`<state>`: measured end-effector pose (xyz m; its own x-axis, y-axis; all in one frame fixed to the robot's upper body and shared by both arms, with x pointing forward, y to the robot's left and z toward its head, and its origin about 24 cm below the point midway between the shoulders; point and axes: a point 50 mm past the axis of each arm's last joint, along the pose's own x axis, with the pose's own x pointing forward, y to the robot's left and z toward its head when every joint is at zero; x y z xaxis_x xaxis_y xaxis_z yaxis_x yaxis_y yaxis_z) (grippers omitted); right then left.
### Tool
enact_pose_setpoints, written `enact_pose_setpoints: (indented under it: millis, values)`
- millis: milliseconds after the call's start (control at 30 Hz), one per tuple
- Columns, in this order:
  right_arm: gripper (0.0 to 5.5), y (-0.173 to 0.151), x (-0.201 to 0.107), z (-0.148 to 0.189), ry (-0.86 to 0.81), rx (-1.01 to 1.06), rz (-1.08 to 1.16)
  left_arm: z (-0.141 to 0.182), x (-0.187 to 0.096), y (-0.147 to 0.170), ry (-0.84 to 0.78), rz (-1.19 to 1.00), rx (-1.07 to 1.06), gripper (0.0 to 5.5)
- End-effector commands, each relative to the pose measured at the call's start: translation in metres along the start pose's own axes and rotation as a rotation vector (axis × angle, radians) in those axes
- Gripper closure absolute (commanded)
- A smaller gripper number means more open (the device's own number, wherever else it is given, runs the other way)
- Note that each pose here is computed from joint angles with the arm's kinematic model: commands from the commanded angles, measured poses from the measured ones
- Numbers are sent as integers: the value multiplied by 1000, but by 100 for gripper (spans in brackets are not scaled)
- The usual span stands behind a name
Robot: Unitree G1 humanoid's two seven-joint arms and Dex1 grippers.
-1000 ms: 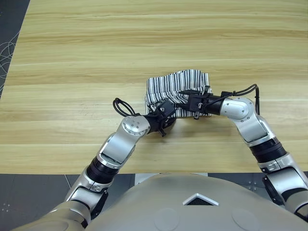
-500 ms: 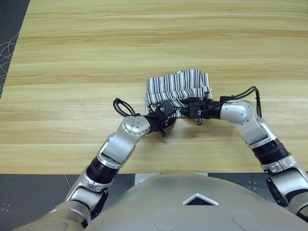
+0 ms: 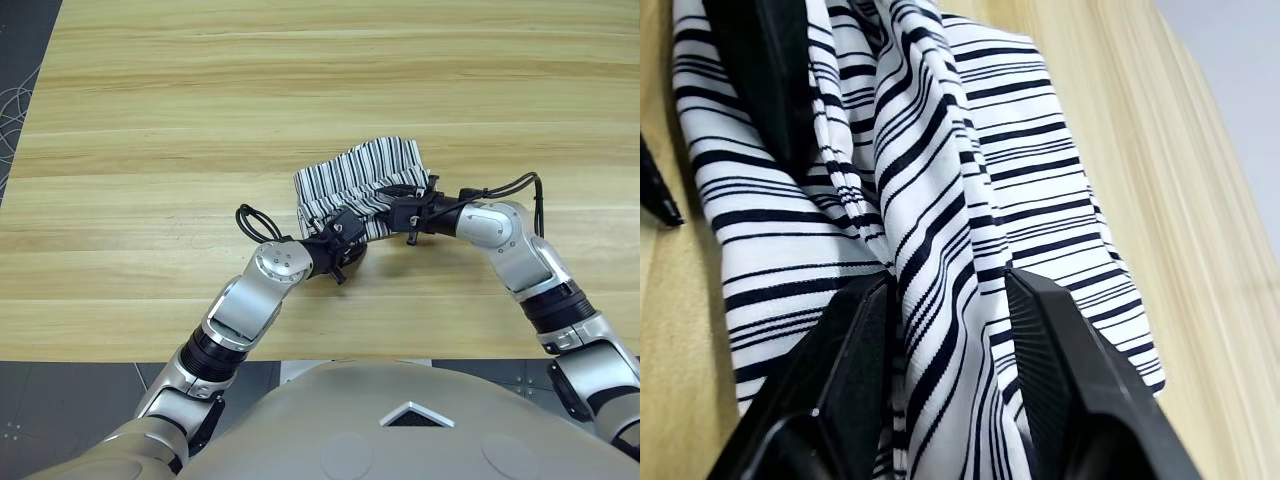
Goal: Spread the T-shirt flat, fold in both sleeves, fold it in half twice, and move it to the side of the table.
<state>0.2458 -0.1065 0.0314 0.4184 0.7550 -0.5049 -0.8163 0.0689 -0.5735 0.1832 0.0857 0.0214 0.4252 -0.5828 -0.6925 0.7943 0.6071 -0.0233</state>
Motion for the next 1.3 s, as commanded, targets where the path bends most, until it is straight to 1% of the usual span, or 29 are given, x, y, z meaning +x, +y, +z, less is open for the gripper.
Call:
enact_pose_setpoints:
  millis: [33,200,367,500,700,767,833,933,1000,1067,1133,1200,1300]
  values:
    - [362,-18,-2,0,15,-32,-69,-62,7,-23,307,-98,-128,376]
    - [362,-16,10,-10,105,-124,-187,-59,8,-26,297,-105,-126,376]
    - [362,-14,23,-8,121,-165,-266,-57,9,-30,288,-117,-120,376]
    - [362,-24,36,-1,112,-175,-382,-57,11,-31,286,-121,-116,376]
    - [362,-46,45,16,43,-98,-537,-58,13,-33,290,-128,-113,376]
    - [362,-50,45,17,47,-91,-558,-59,13,-33,290,-128,-112,376]
    - [362,-53,47,14,88,-93,-575,-58,13,-34,289,-129,-111,376]
    - [362,-49,52,4,173,-92,-556,-58,14,-34,286,-129,-110,376]
    - [362,-45,53,-2,215,-45,-517,-58,14,-34,286,-129,-109,376]
    - [362,-40,52,-11,255,33,-436,-58,14,-34,285,-128,-109,376]
    - [362,-34,47,-20,299,53,-317,-58,14,-34,284,-127,-108,376]
    - [362,-30,41,-24,303,72,-218,-58,14,-33,283,-127,-109,376]
    - [362,-35,31,-17,215,192,-129,-58,14,-33,284,-128,-108,376]
